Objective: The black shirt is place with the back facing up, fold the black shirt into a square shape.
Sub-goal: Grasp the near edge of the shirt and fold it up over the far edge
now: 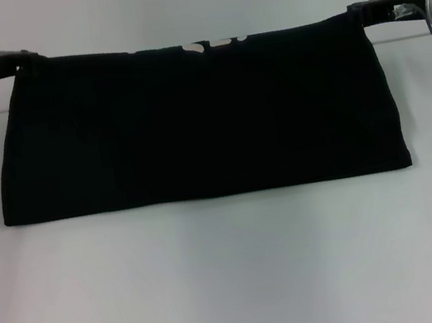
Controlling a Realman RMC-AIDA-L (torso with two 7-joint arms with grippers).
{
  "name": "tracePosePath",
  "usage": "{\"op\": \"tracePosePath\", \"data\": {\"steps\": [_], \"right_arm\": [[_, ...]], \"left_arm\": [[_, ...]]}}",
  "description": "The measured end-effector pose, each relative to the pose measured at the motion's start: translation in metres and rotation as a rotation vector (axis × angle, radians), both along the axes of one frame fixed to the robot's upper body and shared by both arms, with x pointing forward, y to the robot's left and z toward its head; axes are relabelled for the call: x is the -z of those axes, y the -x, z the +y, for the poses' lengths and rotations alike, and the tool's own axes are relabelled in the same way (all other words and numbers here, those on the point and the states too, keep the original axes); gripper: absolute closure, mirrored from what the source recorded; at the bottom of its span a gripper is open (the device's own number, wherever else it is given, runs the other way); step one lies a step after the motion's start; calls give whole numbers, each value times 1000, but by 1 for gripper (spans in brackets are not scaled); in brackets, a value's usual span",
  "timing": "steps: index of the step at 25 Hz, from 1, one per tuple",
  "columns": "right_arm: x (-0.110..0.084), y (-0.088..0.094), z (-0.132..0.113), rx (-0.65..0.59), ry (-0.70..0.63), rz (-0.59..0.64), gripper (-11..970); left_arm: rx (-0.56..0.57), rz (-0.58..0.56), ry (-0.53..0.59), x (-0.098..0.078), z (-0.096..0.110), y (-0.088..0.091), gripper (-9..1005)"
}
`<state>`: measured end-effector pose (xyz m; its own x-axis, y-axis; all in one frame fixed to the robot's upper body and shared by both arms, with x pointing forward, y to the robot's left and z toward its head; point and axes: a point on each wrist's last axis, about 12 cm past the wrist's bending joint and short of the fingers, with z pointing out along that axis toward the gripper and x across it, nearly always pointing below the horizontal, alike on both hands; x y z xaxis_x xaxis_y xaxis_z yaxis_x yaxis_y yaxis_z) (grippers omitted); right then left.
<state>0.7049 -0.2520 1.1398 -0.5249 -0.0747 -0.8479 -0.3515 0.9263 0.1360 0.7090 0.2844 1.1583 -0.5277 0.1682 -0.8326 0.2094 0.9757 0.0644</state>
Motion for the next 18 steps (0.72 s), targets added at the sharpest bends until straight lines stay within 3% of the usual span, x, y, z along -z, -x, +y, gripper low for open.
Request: {"op": "tracePosePath", "data": {"steps": [18], "right_arm": [[4, 3, 3, -15, -11, 18, 927]], "left_arm": [[-40, -15, -8, 16, -9, 2, 843]]}}
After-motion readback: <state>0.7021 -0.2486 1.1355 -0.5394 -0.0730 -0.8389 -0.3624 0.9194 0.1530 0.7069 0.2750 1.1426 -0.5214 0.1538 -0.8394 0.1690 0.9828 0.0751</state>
